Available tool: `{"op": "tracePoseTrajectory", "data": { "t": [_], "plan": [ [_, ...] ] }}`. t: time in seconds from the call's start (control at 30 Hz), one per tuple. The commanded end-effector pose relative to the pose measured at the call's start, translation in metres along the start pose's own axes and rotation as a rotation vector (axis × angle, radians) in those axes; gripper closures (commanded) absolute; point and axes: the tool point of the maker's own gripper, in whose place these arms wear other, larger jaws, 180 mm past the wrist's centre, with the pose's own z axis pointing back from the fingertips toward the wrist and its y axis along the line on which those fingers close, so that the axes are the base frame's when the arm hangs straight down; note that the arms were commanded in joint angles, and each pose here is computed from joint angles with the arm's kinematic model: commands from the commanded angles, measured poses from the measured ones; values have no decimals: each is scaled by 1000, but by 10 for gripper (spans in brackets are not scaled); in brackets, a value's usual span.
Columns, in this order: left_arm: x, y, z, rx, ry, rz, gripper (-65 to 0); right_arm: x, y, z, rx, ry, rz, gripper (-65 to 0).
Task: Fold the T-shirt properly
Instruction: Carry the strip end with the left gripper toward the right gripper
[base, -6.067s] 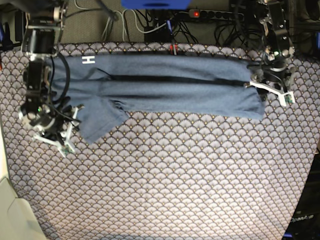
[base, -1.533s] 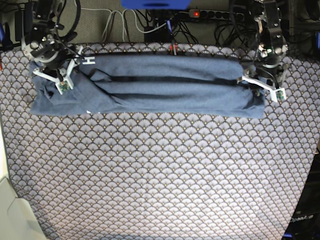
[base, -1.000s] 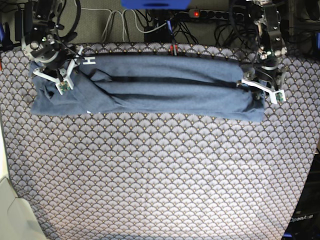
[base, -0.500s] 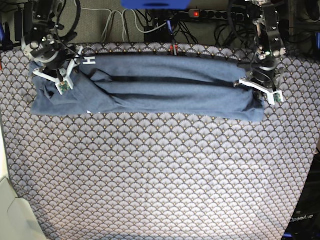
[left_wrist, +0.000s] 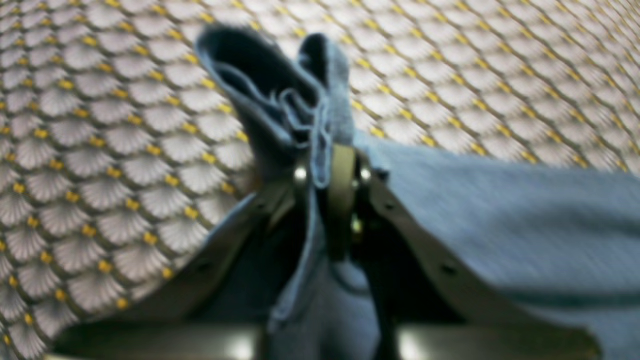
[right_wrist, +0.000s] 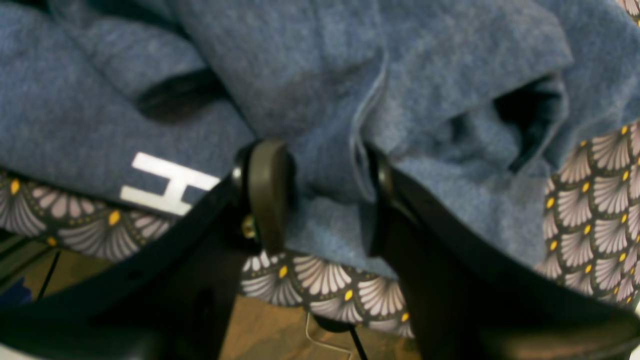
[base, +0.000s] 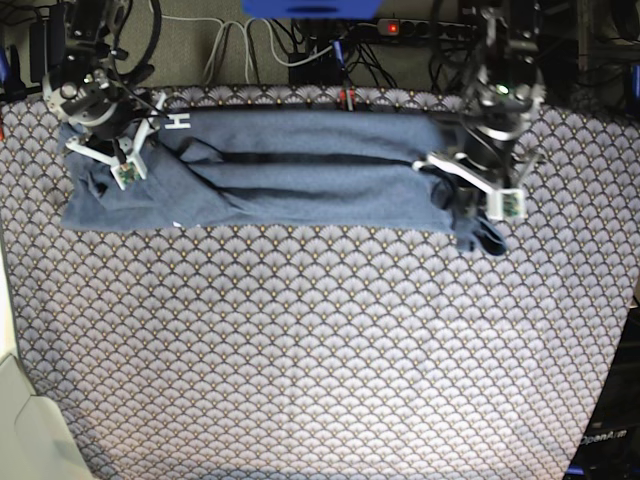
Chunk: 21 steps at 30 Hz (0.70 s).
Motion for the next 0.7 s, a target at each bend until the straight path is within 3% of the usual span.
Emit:
{"op": "tracePoseTrajectory", "data": {
  "t": [0.0, 0.37, 0.67],
  "plan": [
    [15, -16, 4, -40, -54, 3, -3, 9, -6, 3, -17, -31, 5, -240],
    [5, -146, 25, -380, -31, -25, -3, 8, -6, 3, -17, -28, 5, -240],
    [4, -209, 35, -539, -32, -47, -3, 7, -6, 3, -17, -26, 6, -240]
  ]
}}
